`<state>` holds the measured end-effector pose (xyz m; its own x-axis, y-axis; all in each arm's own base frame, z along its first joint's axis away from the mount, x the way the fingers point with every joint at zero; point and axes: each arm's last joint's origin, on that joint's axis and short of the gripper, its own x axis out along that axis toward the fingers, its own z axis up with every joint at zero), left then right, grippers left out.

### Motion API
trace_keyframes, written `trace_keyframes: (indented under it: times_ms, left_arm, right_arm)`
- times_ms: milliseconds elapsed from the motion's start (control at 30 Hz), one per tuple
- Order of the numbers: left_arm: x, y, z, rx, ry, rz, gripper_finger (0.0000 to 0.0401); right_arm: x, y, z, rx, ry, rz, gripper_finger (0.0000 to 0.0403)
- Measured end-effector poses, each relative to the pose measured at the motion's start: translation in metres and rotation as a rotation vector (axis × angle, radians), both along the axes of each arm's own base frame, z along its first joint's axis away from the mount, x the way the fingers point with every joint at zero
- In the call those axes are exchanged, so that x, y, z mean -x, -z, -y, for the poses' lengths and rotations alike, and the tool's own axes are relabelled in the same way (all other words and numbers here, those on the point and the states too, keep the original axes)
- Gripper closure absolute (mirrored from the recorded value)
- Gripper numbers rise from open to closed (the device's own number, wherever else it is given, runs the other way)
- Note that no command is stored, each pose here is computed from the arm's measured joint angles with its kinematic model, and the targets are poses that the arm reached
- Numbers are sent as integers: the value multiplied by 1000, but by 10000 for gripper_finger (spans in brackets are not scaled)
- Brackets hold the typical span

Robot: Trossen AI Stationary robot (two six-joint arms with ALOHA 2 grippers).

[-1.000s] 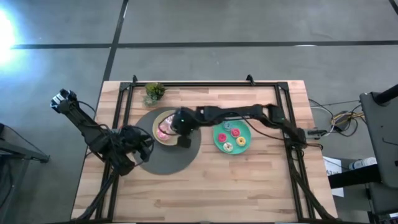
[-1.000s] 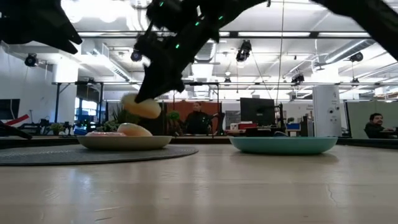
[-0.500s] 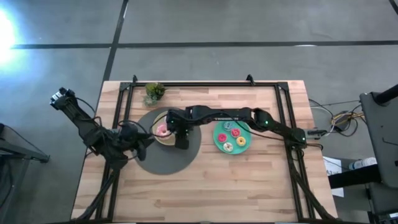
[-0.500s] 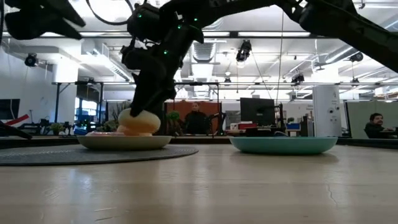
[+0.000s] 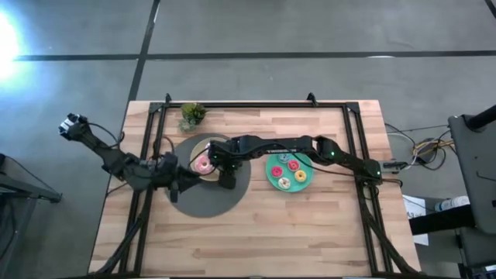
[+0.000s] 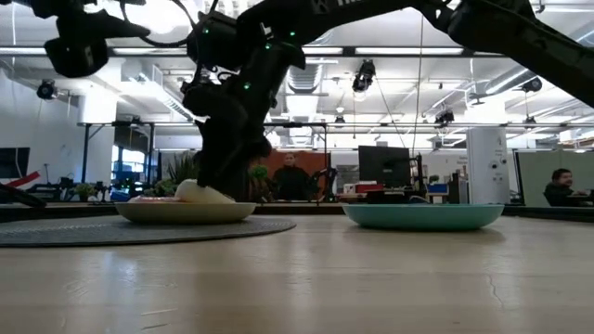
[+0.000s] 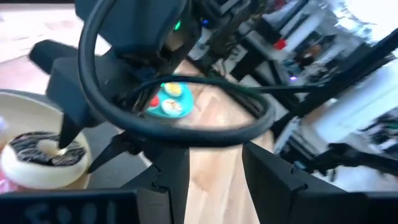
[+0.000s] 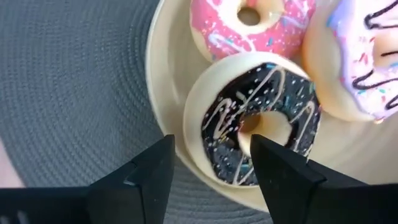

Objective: Pick & Place donuts
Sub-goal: Return to Home Position

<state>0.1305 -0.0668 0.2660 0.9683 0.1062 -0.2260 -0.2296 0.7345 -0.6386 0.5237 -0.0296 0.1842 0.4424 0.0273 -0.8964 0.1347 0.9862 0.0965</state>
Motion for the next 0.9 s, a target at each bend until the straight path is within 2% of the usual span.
trace_keyframes:
  times_ms: [267, 433, 667, 800, 900]
  left_arm:
    - [8, -5, -18, 4, 130, 131, 279]
    - [4, 6, -29, 3, 165, 126, 279]
    - [3, 13, -44, 0, 263, 170, 279]
    - [17, 4, -48, -42, 294, 218, 279]
    - [34, 6, -51, -63, 296, 188, 279]
  right_arm:
    - [-4, 1, -5, -20, 49, 46, 200]
    - [-1, 1, -11, -29, 67, 18, 200]
    - [6, -29, -25, 3, 13, 61, 200]
    - [15, -51, -29, 28, -15, 79, 200]
    - [25, -66, -32, 40, -17, 97, 200]
